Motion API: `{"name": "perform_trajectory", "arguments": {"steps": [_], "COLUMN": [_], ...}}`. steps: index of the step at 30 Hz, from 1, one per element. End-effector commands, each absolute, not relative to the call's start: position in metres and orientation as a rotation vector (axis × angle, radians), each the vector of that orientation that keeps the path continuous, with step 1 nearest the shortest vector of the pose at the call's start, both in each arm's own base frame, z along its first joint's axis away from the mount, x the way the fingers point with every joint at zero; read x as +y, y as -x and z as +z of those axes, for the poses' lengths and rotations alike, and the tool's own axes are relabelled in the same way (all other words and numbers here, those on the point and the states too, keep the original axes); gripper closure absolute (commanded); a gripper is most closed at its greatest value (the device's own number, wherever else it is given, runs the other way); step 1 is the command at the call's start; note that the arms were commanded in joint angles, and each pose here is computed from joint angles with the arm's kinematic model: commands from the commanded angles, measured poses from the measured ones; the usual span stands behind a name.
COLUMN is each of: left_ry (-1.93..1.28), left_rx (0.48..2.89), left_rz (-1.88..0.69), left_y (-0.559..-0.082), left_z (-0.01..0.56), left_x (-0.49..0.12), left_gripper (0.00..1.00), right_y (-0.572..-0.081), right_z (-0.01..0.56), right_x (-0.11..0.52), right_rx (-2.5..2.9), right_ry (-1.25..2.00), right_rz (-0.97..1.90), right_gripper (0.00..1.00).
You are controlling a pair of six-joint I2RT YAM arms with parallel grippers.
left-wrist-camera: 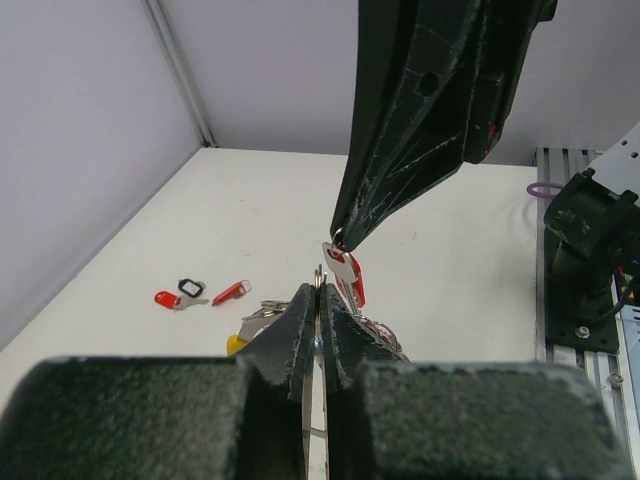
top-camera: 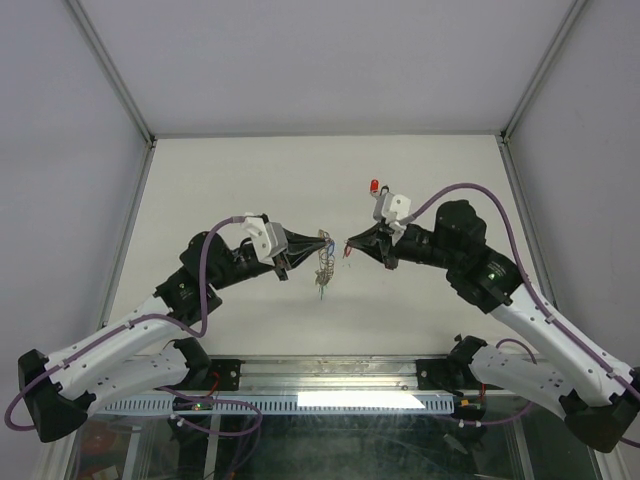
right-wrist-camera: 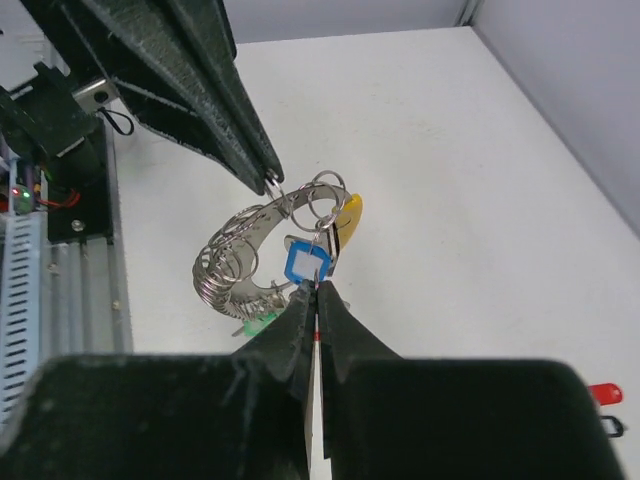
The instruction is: Put the keys on the keyring
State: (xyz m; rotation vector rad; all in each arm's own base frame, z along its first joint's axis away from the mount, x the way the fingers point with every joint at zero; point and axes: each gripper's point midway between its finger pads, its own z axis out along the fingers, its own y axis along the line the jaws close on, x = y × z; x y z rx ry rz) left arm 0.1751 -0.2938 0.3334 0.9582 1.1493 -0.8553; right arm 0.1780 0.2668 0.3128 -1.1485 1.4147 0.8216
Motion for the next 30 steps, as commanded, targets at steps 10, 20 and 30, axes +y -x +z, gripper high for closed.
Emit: {"name": "perform_trajectory", "arguments": {"steps": [10, 20, 30], "left_ry": [-0.895, -0.892, -0.894], "left_rx": [1.085, 1.090, 1.088], "left_rz": [-0.863, -0.861, -0.862], "left_y": [-0.180, -0.181, -0.180], "left_z": [0.363, 0.364, 0.365], "left_x": [-0.294, -0.294, -0.294], "left_gripper": [1.00, 1.00, 1.00], "right_y": [-0.183, -0.182, -0.180], "right_z": [0.342, 0.338, 0.333], "right_x": [0.274, 0.282, 0.287], "right_rx": [0.995, 0.945, 0.952], "right_ry": [1.319, 1.369, 1.378], "right_rz": [0.532, 0.464, 0.467], "right_gripper": [1.00, 1.00, 1.00]}}
